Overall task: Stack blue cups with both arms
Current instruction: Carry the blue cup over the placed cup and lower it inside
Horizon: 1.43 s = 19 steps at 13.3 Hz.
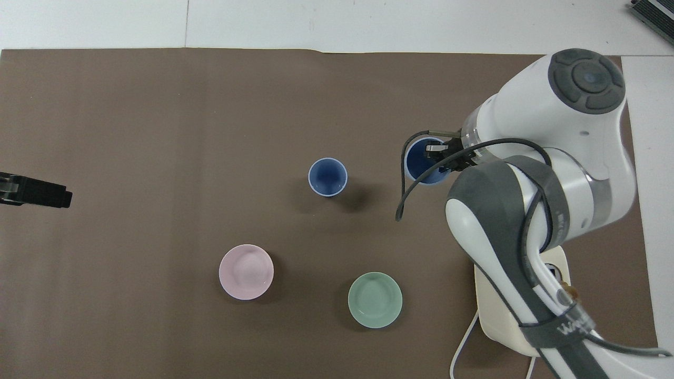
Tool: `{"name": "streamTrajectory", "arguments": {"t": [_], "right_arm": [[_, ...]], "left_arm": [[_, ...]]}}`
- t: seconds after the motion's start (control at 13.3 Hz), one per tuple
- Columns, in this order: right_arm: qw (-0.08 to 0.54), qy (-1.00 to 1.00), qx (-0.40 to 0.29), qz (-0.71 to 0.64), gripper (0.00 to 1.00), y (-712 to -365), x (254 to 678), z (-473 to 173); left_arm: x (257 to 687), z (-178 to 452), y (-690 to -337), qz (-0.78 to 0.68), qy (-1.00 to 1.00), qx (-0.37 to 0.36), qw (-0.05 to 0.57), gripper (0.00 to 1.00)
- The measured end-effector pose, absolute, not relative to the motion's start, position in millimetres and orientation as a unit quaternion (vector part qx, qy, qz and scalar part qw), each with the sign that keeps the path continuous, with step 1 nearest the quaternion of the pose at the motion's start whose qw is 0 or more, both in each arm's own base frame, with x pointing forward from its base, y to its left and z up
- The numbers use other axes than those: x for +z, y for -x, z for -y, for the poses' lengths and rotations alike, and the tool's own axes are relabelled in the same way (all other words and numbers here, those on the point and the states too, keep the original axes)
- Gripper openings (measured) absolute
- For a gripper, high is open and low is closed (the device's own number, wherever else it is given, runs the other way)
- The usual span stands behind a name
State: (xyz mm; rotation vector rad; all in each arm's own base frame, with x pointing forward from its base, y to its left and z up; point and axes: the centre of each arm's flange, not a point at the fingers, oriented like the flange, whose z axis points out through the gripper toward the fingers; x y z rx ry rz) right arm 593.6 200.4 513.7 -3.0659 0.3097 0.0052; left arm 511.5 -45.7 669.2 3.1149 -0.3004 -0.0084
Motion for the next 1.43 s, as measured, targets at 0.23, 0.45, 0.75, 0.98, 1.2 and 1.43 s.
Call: {"name": "streamTrajectory", "arguments": {"t": [0.23,0.45,0.75,0.98,1.2,1.43], "right_arm": [[0.065,0.993,0.009,-0.098,0.05,-580.4,520.8,-244.5],[0.08,0.994,-0.007,-0.071,0.05,-570.7,527.1,-281.1],[0.089,0.995,-0.012,-0.044,0.05,-559.9,517.4,-319.8],[0.092,0.995,-0.011,-0.039,0.05,-566.9,490.2,-334.9],[0.093,0.995,-0.013,-0.044,0.05,-573.8,480.9,-333.1],[0.096,0.994,-0.017,-0.047,0.05,-577.3,478.9,-331.4]], "left_arm": [[669.1,45.6,-511.1,0.096,-0.995,-0.004,0.006,1.0],[669.1,45.6,-511.0,0.096,-0.995,-0.004,0.006,1.0],[669.1,45.6,-510.9,0.096,-0.995,-0.004,0.006,1.0],[669.1,45.6,-510.9,0.096,-0.995,-0.004,0.006,1.0],[669.1,45.6,-510.9,0.096,-0.995,-0.005,0.006,1.0],[669.1,45.6,-510.9,0.096,-0.995,-0.005,0.006,1.0]]}}
